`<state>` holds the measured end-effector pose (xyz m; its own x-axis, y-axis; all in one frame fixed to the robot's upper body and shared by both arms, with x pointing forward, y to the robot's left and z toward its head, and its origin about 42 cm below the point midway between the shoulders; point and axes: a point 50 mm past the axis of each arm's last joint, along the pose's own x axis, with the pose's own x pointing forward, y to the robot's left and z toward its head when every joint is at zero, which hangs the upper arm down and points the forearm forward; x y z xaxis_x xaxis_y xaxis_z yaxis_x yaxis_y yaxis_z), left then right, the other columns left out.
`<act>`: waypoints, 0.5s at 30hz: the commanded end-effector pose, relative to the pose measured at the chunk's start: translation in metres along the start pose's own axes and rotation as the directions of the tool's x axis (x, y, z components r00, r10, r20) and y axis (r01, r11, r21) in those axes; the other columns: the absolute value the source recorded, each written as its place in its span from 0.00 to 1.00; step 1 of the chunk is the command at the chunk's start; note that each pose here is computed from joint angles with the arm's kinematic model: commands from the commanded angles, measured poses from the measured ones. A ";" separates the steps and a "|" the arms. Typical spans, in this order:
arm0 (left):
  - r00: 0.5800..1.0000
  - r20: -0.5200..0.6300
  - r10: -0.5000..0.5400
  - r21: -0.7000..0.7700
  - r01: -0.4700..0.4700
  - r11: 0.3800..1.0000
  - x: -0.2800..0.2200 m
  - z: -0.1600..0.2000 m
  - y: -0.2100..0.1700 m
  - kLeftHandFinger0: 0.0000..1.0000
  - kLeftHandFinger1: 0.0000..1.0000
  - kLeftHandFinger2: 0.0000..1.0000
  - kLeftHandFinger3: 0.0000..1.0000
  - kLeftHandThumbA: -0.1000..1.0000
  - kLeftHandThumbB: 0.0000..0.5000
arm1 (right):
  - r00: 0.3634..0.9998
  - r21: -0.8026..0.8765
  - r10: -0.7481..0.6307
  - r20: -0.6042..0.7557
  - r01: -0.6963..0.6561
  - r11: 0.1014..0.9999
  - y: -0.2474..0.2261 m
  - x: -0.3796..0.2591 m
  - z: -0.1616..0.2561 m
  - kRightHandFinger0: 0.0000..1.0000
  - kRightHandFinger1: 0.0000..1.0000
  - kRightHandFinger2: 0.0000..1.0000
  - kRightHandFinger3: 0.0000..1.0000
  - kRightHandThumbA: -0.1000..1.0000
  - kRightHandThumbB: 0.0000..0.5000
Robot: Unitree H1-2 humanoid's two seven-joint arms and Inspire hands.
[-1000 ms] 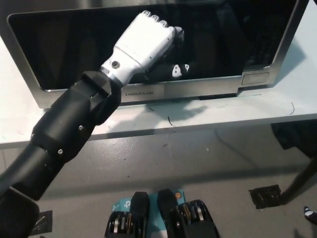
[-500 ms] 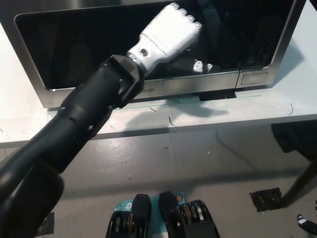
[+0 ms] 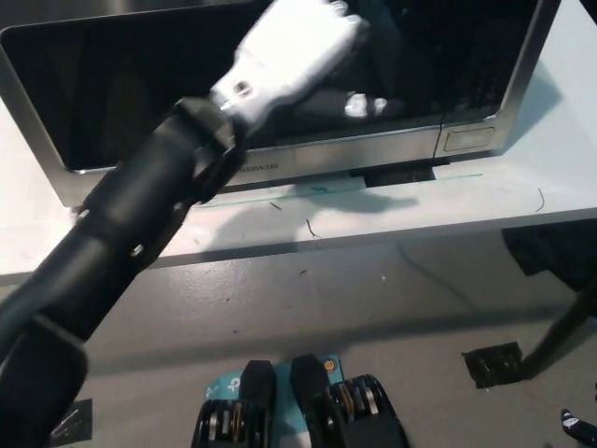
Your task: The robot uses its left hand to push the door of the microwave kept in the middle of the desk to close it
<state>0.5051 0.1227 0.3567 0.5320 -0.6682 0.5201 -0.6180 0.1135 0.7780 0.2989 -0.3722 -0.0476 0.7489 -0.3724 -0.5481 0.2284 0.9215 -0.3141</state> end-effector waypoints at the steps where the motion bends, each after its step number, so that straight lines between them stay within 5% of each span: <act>1: 0.988 -0.113 0.104 0.041 -0.100 0.994 -0.033 -0.012 0.030 0.22 0.20 0.26 0.49 0.79 0.89 | 0.999 -0.006 -0.018 0.049 0.019 1.000 -0.007 0.004 0.012 1.00 1.00 1.00 1.00 0.62 0.00; 3: 0.983 -0.091 0.161 -0.001 -0.162 0.987 -0.061 0.010 0.036 0.36 0.33 0.39 0.55 0.52 0.70 | 0.999 -0.006 -0.018 0.049 0.019 1.000 -0.007 0.004 0.012 1.00 1.00 1.00 1.00 0.62 0.00; 6: 0.981 -0.098 0.170 -0.047 -0.175 0.983 -0.086 0.035 0.046 0.51 0.48 0.53 0.66 0.33 0.55 | 0.998 -0.014 -0.031 0.057 0.032 0.999 -0.018 0.006 0.016 1.00 1.00 1.00 1.00 0.62 0.00; 10: 0.981 -0.088 0.171 -0.060 -0.176 0.983 -0.123 0.049 0.048 0.70 0.65 0.69 0.77 0.21 0.38 | 0.998 -0.014 -0.031 0.057 0.032 0.999 -0.018 0.006 0.016 1.00 1.00 1.00 1.00 0.62 0.00; 11: 0.982 -0.089 0.168 -0.060 -0.173 0.983 -0.124 0.050 0.049 0.71 0.66 0.70 0.78 0.21 0.37 | 0.998 -0.014 -0.031 0.057 0.032 0.999 -0.018 0.006 0.016 1.00 1.00 1.00 1.00 0.62 0.00; 13: 0.987 -0.123 0.108 -0.098 -0.120 0.988 -0.153 0.056 0.050 0.91 0.86 0.88 0.94 0.21 0.15 | 0.997 -0.017 -0.032 0.064 0.033 0.999 -0.020 0.008 0.021 1.00 1.00 1.00 1.00 0.62 0.00; 15: 0.986 -0.131 0.101 -0.104 -0.115 0.988 -0.165 0.058 0.050 0.98 0.92 0.94 0.99 0.22 0.12 | 0.997 -0.018 -0.032 0.066 0.033 0.999 -0.020 0.009 0.024 1.00 1.00 1.00 1.00 0.62 0.00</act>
<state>0.3657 0.1738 0.2775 0.5225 -0.5773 0.6274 -0.5815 0.2968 0.7575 0.2999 -0.3750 -0.0459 0.7505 -0.3757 -0.5437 0.2299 0.9197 -0.3182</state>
